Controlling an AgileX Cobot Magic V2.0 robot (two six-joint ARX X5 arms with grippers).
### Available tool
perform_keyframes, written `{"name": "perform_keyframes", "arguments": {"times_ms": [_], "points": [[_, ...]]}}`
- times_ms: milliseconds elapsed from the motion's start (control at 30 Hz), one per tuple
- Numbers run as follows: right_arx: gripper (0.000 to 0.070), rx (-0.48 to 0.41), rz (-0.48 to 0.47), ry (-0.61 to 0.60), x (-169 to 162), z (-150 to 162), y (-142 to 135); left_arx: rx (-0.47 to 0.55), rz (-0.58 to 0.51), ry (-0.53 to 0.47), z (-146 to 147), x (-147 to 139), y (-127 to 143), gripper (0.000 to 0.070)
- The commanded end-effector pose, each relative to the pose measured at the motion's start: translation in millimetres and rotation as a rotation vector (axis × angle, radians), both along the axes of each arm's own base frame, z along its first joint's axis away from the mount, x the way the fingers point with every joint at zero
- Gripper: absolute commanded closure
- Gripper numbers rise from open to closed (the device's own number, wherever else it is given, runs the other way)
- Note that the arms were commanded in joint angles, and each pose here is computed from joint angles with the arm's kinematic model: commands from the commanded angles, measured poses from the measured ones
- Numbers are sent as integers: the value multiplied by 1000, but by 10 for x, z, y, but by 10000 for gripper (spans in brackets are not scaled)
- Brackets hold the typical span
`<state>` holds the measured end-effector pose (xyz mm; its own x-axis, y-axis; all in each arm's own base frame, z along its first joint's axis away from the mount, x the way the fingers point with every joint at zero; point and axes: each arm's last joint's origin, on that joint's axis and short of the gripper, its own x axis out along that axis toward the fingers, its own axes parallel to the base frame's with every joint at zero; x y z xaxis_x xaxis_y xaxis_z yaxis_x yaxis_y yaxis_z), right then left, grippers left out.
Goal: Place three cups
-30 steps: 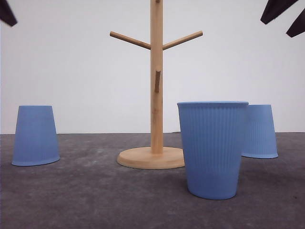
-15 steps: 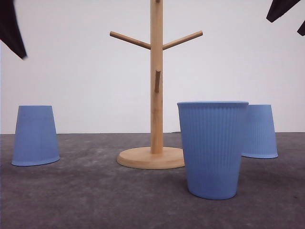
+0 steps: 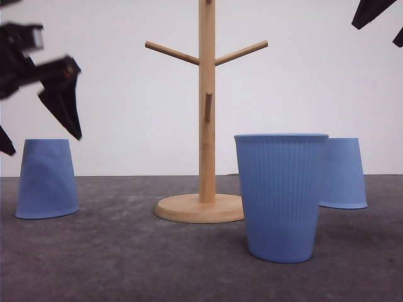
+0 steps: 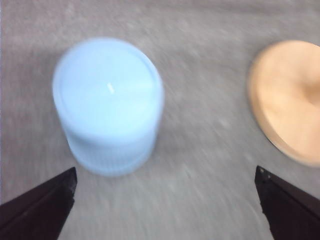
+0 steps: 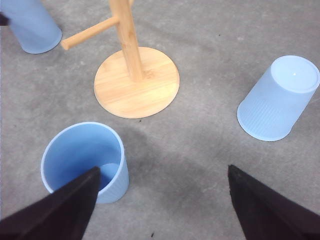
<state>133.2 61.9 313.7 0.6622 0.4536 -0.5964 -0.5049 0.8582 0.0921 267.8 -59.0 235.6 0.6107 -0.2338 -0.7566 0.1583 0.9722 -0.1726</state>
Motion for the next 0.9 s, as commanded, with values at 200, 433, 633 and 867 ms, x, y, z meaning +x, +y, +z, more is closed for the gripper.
{"name": "perform_keyframes", "arguments": {"times_ms": [200,433,633,867], "points": [[183,10,0,-21,12,48,10,28,-19,-6,-234,255,-50,0],[183,12,-2,-30,18,56,12,50,-13,-56,-325,381,-54,0],[184,24,-3,-57,33,78,18,97,-4,-47,-404,424,-22,0],[184,26,-5,-66,39,86,20,103,9,-75,-427,480,22,0]]}}
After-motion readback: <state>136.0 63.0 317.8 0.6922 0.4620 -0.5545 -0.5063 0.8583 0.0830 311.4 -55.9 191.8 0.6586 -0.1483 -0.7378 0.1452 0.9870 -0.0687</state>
